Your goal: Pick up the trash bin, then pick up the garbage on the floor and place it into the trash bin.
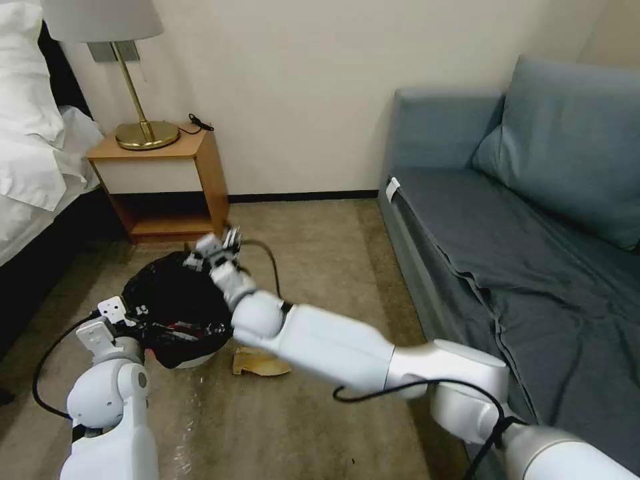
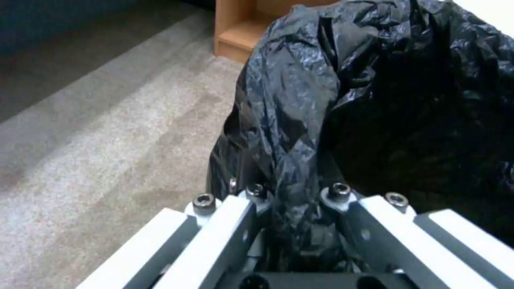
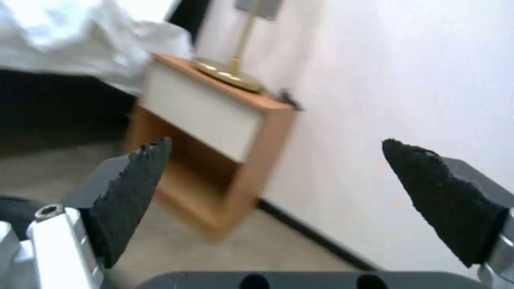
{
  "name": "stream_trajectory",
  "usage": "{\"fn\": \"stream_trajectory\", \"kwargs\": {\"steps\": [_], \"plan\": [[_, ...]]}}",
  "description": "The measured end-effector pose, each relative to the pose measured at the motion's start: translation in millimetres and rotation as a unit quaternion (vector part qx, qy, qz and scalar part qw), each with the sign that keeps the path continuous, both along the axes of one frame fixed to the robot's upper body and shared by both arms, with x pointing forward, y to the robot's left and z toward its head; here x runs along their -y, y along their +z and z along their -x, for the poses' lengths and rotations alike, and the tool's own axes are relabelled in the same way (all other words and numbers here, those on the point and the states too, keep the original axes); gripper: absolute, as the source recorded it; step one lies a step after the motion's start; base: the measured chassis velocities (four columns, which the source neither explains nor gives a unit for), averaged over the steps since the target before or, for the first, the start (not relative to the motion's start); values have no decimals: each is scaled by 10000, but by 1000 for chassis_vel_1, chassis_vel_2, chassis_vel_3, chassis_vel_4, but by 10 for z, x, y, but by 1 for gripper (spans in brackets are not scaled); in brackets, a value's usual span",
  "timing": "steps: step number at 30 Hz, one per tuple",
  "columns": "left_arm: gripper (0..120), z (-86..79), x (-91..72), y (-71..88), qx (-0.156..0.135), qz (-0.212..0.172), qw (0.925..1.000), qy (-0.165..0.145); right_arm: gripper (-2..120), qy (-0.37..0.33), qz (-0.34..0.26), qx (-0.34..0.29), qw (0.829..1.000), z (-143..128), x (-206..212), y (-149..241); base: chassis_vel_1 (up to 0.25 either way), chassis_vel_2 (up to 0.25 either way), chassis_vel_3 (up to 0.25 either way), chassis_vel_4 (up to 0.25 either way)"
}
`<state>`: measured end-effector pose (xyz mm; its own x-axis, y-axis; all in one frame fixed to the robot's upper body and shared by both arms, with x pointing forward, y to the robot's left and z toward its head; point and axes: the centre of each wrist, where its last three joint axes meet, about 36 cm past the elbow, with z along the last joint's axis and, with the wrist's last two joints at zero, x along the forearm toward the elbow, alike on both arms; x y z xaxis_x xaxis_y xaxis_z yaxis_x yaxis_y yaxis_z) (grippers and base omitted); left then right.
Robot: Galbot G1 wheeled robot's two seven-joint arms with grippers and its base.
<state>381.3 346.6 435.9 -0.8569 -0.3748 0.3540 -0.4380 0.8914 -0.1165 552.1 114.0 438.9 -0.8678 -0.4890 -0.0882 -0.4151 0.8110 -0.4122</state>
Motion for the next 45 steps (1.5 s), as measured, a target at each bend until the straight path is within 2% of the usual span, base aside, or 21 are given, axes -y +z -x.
{"fn": "stream_trajectory", "kwargs": {"steps": [1, 2, 4, 7, 8, 11, 12, 13, 15, 22, 24, 25, 26, 27, 30, 34, 39, 45], "plan": [[4, 17, -36, 10, 9, -1, 10000, 19, 100, -363, 397, 78, 9985, -214, 217, -95, 0, 0, 0, 0], [4, 17, -36, 10, 9, -1, 10000, 19, 100, -363, 397, 78, 9985, -214, 217, -95, 0, 0, 0, 0], [4, 36, -93, 23, 25, -6, 10000, 38, 100, -614, 880, 107, 9942, -471, 563, -328, 0, 0, 0, 0], [4, 40, -112, 30, 34, -12, 10000, 35, 100, -598, 960, 31, 9936, -518, 670, -428, 0, 0, 0, 0], [4, 44, -144, 41, 47, -13, 10000, 37, 100, -489, 1051, -277, 9929, -533, 847, -613, 0, 0, 0, 0], [4, 44, -178, 59, 64, -28, 10000, 64, 100, -214, 1076, -715, 9914, -482, 1005, -815, 0, 0, 0, 0], [4, 41, -183, 63, 70, -24, 10000, 63, 100, 159, 1045, -1046, 9889, -435, 1116, -947, 0, 0, 0, 0], [4, 41, -183, 63, 70, -24, 10000, 63, 100, 159, 1045, -1046, 9889, -435, 1116, -947, 0, 0, 0, 0], [4, 47, -189, 62, 70, -16, 10000, 65, 100, 770, 883, -1496, 9818, -368, 1254, -1101, 0, 0, 0, 0], [4, 80, -204, 53, 48, -17, 10000, 77, 100, 1654, 918, -1983, 9617, -265, 1422, -1378, 0, 0, 0, 0], [4, 100, -200, 58, 54, -19, 9999, 85, 100, 2278, 1042, -2311, 9401, -136, 1543, -1626, 0, 0, 0, 0], [4, 100, -200, 58, 54, -19, 9999, 85, 100, 2278, 1042, -2311, 9401, -136, 1543, -1626, 0, 0, 0, 0], [4, 122, -192, 55, 46, -16, 10000, 76, 100, 2618, 1123, -2493, 9256, -29, 1601, -1805, 0, 0, 0, 0], [4, 122, -192, 55, 46, -16, 10000, 76, 100, 2618, 1123, -2493, 9256, -29, 1601, -1805, 0, 0, 0, 0], [4, 151, -194, 59, 31, -47, 9999, 89, 100, 2961, 1235, -2705, 9077, 63, 1669, -1984, 0, 0, 0, 0], [4, 168, -155, 66, -1, -130, 9999, 33, 100, 3121, 1517, -2668, 8991, 12, 1709, -2049, 0, 0, 0, 0], [4, 196, -68, 77, 0, -155, 9999, -5, 100, 3131, 1713, -2463, 9011, -42, 1614, -2086, 0, 0, 0, 0], [4, 233, -53, 89, 0, -174, 9998, -1, 100, 3038, 1924, -2378, 9023, -17, 1573, -2152, 0, 0, 0, 0]]}}
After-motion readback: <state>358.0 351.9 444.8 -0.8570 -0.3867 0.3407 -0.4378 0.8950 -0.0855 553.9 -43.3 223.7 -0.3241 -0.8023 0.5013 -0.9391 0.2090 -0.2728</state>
